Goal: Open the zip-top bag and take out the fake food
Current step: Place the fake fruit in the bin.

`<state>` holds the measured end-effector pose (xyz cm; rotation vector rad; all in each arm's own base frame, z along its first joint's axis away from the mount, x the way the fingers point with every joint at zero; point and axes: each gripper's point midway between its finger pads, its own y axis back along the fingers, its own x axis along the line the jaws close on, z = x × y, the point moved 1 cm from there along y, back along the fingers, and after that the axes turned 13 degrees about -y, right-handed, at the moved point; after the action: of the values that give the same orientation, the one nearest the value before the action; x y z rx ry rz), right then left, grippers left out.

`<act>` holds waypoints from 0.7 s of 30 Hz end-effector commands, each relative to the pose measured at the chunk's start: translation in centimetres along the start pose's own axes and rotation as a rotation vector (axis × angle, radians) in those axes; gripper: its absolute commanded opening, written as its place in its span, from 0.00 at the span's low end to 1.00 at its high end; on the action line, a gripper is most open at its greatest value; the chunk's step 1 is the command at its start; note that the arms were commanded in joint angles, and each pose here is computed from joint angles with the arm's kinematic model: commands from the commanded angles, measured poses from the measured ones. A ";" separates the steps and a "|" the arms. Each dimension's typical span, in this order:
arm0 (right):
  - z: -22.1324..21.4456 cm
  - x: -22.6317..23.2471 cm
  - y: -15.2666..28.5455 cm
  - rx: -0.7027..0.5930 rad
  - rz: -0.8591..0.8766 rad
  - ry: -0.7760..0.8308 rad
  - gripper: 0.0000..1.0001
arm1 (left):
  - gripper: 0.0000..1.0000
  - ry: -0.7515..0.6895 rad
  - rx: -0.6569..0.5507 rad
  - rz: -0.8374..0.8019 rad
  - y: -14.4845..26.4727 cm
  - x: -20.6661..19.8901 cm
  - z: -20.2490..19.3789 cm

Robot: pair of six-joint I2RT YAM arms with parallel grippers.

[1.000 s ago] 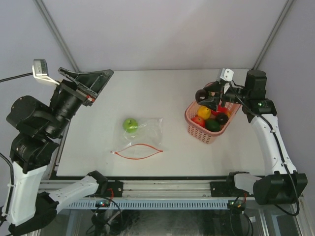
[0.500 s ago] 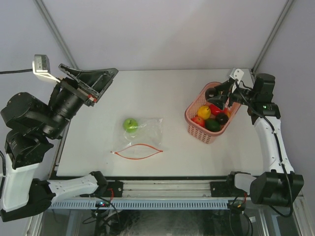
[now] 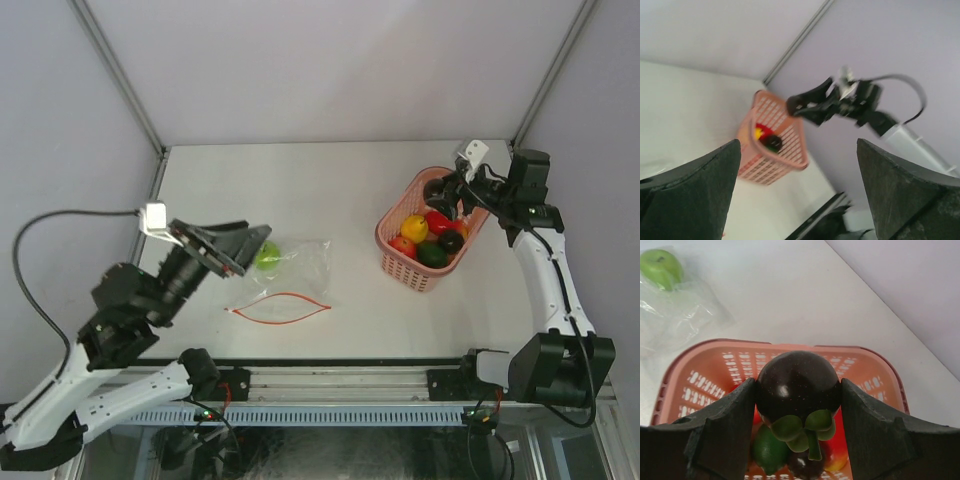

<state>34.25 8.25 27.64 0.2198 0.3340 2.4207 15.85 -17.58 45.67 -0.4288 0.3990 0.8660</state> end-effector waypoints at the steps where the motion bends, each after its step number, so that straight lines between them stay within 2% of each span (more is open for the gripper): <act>1: -0.9 -2.0 -0.2 0.053 -0.106 0.023 0.31 | 1.00 -0.081 -0.106 -0.041 1.4 2.6 -3.1; 7: -3.2 -3.8 -1.5 0.141 -0.175 0.012 0.40 | 0.95 0.001 0.060 -0.010 2.6 5.8 -11.1; 12: -5.4 -5.8 -2.0 0.209 -0.234 -0.014 0.41 | 0.87 0.075 0.190 0.008 3.1 7.3 -16.6; 21: -7.9 -7.7 -2.6 0.296 -0.311 -0.029 0.44 | 0.65 0.108 0.288 0.095 3.6 9.9 -21.2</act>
<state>38.83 4.59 18.72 0.3679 0.6339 2.1109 15.54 -19.64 22.84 -0.1826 0.5915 0.8753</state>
